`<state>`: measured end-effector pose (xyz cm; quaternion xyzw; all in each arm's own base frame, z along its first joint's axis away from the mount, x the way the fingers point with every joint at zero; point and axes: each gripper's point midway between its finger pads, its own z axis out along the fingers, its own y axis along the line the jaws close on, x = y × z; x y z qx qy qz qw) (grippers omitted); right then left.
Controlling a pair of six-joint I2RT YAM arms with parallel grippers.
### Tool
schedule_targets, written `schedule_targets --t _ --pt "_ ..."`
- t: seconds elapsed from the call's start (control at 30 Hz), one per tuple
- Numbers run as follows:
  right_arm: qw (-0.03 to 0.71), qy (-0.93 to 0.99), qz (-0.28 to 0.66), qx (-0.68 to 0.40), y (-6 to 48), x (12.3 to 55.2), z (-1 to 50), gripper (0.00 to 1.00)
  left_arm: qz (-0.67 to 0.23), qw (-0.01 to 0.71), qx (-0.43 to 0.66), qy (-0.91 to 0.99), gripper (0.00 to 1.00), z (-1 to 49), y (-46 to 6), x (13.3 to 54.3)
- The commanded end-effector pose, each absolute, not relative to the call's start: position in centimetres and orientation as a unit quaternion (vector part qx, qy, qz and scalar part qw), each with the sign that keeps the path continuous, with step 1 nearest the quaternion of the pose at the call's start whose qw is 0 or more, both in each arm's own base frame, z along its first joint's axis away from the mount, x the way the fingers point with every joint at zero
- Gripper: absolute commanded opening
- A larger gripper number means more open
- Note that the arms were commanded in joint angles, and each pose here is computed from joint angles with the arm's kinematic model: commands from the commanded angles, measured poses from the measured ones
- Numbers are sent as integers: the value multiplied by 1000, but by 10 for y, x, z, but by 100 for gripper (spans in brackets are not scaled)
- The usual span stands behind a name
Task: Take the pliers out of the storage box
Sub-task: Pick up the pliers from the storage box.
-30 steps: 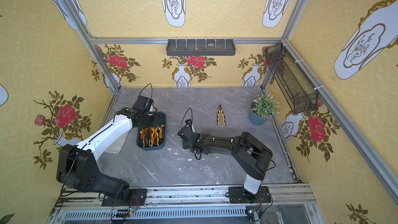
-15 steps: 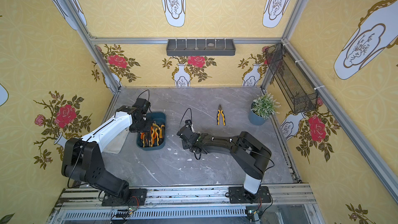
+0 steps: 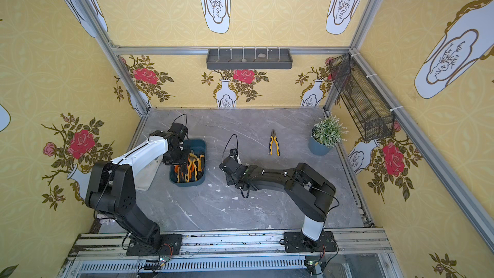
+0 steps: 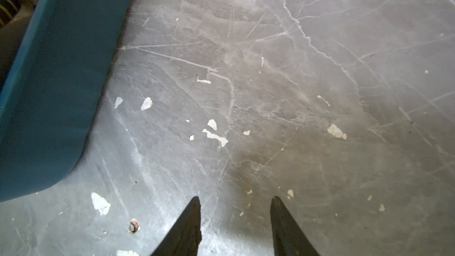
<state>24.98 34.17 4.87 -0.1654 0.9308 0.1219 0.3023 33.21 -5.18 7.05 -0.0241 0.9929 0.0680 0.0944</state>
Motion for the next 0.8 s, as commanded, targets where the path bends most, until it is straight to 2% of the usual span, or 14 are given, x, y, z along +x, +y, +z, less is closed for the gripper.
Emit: schedule_targets --t 0.0,0.2,0.4,0.53,0.77 --pt "308 930 112 -164 341 253 50 47 64 89 -17 994 50 67 -53 337" --pt "309 930 112 -164 340 253 50 47 60 86 -17 994 35 65 -55 339" --pt "308 931 111 -164 341 253 49 48 56 85 -18 995 27 64 -56 337" --pt "306 931 109 -164 341 253 48 48 51 83 -16 995 16 63 -58 336" --pt "306 932 108 -164 341 253 48 48 48 82 -16 995 8 63 -59 337"
